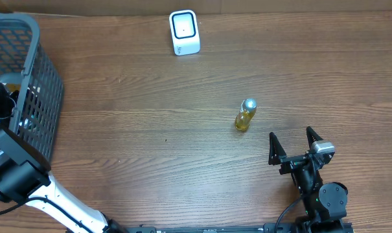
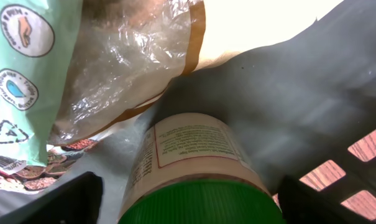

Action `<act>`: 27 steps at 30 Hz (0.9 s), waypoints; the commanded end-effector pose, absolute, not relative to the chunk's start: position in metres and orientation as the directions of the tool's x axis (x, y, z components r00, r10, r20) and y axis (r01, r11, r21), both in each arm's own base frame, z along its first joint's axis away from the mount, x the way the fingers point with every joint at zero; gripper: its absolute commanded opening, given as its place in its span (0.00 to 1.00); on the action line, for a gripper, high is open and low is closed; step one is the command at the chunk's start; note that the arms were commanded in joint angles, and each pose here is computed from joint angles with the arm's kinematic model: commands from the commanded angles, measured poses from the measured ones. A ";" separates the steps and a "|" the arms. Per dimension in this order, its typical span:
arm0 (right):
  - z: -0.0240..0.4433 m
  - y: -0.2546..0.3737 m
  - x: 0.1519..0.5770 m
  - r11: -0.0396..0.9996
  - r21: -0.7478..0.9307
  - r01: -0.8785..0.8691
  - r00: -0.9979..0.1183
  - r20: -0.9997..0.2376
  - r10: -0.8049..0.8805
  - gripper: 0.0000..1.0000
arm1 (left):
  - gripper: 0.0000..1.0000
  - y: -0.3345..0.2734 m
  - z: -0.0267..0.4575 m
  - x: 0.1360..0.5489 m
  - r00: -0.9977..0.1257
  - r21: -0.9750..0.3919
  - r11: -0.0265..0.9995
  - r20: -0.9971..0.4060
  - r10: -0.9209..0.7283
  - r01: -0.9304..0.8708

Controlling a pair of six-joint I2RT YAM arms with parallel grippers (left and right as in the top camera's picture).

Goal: Scan the item barcode
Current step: 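Close the left gripper on the green-lidded jar in the basket, then lift the green-lidded jar out and carry it right toward the bottle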

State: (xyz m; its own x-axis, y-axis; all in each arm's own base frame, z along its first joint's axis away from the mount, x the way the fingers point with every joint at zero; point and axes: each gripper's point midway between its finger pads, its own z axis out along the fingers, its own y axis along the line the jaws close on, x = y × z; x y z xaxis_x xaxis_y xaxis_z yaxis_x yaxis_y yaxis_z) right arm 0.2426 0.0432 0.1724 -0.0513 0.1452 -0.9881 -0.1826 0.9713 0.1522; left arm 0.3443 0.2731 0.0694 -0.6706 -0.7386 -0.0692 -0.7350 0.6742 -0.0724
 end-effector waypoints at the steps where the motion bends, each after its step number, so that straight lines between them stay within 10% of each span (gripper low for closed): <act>1: 0.170 0.044 0.242 0.970 0.153 -0.189 -0.050 -0.988 0.146 1.00 | 0.79 0.277 0.069 0.341 -0.659 -0.059 0.663 -0.067 -0.749 -0.747; 14: 0.170 0.044 0.242 0.970 0.153 -0.189 -0.050 -0.988 0.146 1.00 | 0.56 0.279 0.093 0.348 -0.638 -0.114 0.644 -0.087 -0.765 -0.757; 27: 0.170 0.044 0.242 0.970 0.153 -0.189 -0.051 -0.988 0.146 1.00 | 0.51 0.266 0.237 0.365 -0.565 -0.278 0.638 -0.302 -0.768 -0.718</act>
